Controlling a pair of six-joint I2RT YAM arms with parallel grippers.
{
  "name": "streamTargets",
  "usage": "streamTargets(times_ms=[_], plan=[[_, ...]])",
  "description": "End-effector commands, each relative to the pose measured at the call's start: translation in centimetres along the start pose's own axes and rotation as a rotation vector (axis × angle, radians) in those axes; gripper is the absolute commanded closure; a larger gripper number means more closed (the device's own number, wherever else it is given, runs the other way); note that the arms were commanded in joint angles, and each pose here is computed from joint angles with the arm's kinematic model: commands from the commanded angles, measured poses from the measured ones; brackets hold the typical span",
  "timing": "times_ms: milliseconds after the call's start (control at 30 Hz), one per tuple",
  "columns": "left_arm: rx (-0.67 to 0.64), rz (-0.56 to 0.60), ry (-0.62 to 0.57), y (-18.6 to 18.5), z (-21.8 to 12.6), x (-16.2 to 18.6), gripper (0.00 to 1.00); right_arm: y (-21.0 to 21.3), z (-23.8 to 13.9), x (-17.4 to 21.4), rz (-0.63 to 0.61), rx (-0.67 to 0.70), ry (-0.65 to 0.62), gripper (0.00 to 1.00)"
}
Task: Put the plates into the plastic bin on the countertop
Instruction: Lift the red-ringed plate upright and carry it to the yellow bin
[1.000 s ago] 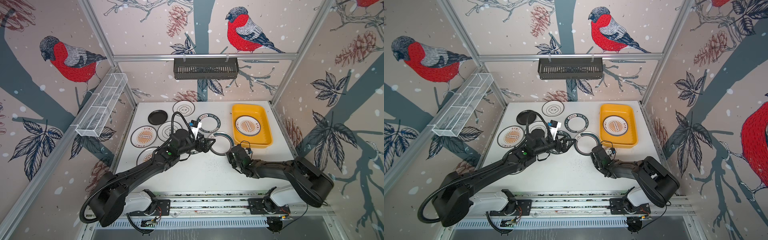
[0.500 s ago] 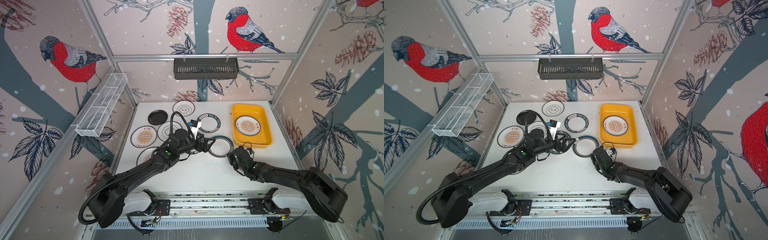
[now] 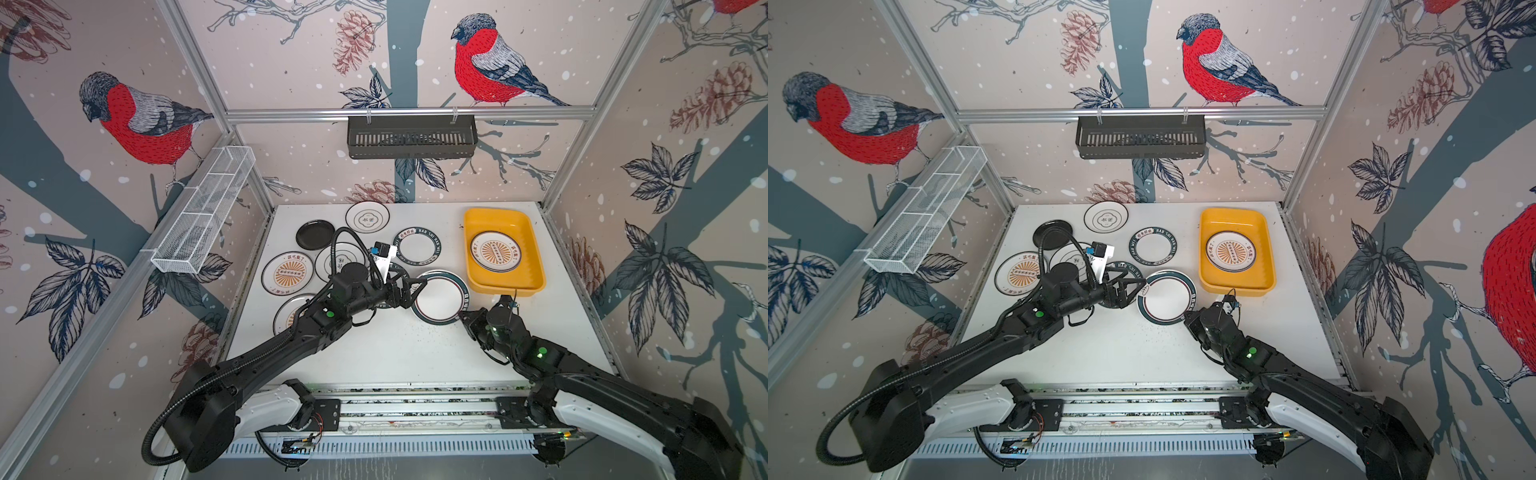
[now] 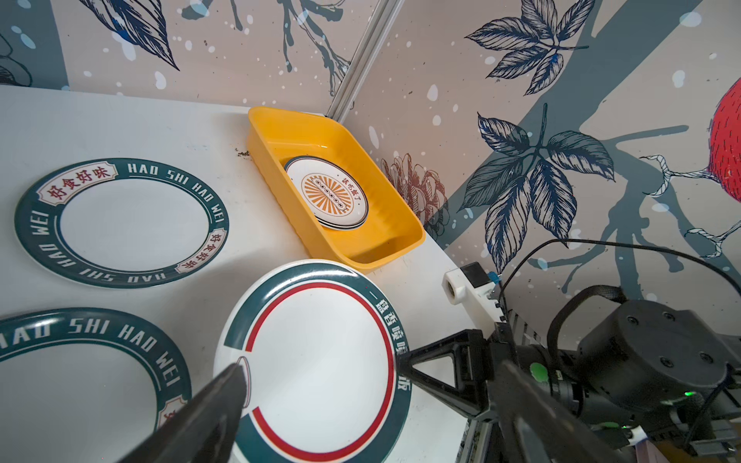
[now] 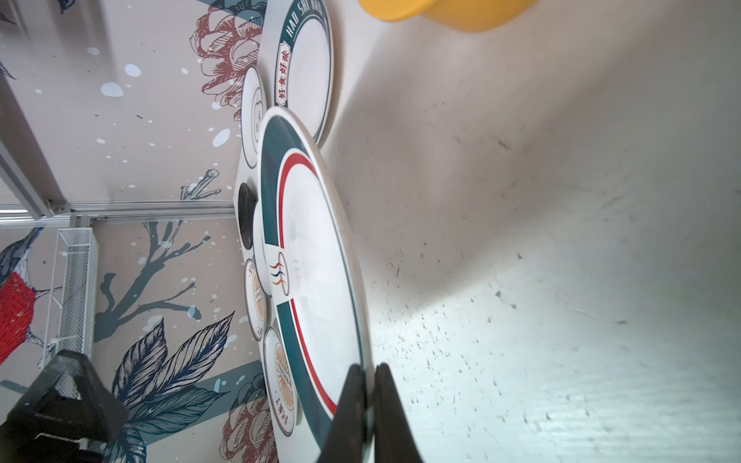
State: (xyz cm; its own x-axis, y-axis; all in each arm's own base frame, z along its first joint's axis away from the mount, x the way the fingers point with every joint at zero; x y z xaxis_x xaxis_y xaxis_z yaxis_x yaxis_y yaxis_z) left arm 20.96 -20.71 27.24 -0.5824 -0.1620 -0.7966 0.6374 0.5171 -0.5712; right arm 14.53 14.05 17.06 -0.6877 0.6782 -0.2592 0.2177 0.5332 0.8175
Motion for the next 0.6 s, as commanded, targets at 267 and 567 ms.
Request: streamTargets(times_ms=[267,567], plan=[[-0.039,0.013,-0.05,-0.3,-1.8,-0.2,0.04,2.3,-1.4,0.2,-0.111,-0.059,-0.007,0.99],[-0.047,0.1,-0.074,-0.4,-1.1,-1.7,0.04,5.3,-2.8,-2.3,-0.116,-0.062,-0.154,0.99]])
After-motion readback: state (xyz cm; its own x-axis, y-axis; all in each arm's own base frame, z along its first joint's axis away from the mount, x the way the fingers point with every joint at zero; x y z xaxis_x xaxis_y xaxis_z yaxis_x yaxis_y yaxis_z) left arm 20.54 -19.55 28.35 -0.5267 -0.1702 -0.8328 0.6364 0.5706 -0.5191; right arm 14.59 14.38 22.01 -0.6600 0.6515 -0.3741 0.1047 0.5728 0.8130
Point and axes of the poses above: each gripper's point midway between its finger pads, its own z axis out along the fingers, its own y axis along the line the jaws close on, x = y × z, the point moved 10 cm from there along -z, back along the fingers, and after that the axes turned 4 degrees about -z, right-handed, at the moved point
